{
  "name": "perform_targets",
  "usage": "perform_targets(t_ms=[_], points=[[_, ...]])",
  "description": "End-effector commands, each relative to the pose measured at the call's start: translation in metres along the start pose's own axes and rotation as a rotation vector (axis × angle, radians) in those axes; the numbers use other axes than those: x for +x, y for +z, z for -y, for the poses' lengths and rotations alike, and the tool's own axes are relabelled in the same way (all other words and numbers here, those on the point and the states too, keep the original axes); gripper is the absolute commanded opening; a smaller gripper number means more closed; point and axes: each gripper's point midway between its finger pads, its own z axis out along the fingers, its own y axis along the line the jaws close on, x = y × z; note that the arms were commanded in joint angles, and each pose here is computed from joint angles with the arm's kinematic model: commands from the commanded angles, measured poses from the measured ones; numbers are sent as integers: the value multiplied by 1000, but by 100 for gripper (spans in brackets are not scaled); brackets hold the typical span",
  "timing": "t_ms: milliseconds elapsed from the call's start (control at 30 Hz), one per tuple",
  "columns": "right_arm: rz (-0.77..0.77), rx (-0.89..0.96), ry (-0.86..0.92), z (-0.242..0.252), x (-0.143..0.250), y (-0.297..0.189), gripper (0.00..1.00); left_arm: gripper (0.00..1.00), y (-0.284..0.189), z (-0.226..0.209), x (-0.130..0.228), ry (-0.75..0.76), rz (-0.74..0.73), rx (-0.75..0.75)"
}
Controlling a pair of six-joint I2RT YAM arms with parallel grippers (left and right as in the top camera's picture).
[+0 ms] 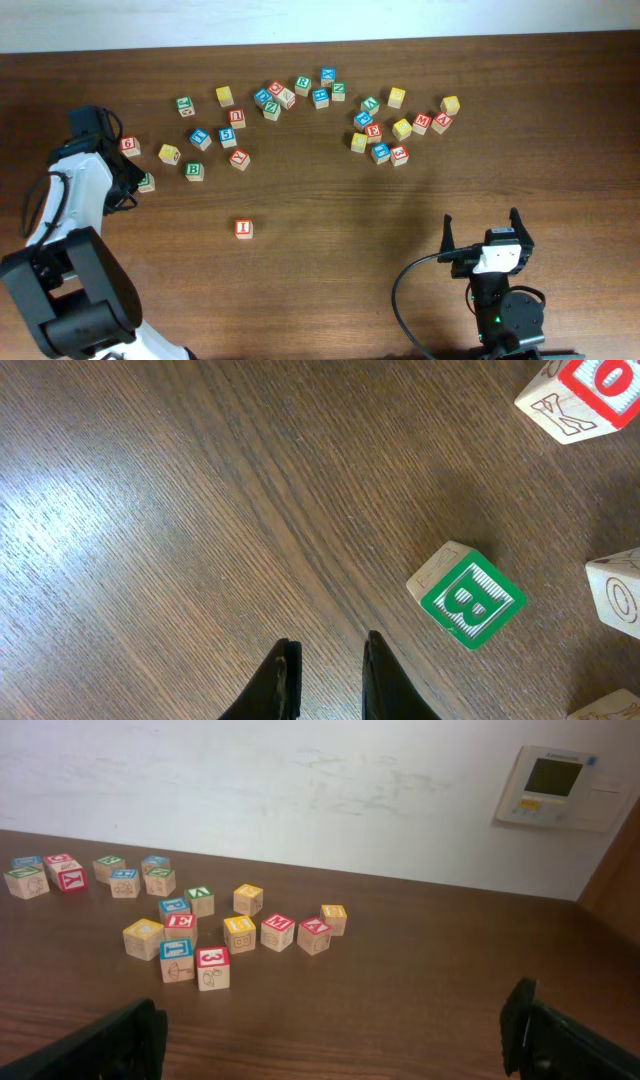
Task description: Spell out ICRA
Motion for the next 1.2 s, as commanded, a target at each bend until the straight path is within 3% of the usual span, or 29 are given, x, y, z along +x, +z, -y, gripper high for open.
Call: perform_targets(t_ms=[0,133,333,433,500,700,733,800,833,867,900,1167], points=[[-5,0,4,0,3,0,98,14,-5,-2,-1,-22,10,9],[-5,0,4,0,3,0,99,16,-5,-3,-2,-22,10,9],[-5,0,4,0,3,0,98,6,-5,-3,-2,-22,10,9],[-5,0,4,0,3,0,98,15,-5,-2,-1,-22,10,9],[-5,0,4,0,3,0,98,15,-5,-3,-2,-22,10,9],[-5,0,4,0,3,0,98,0,-5,-2,-2,-22,11,9],[-5,0,4,0,3,0,98,5,-5,-2,-2,-22,10,9],[-5,0,4,0,3,0,98,29,-5,-3,-2,-22,10,9],[-5,0,4,0,3,0,98,53,-5,-3,-1,-22,10,9],[-5,0,4,0,3,0,98,91,-5,-3,-1,-22,9,8],[-5,0,4,0,3,0,98,99,-5,-3,-1,-21,10,8],[-5,0,4,0,3,0,98,99,-5,-2,-1,-21,10,9]])
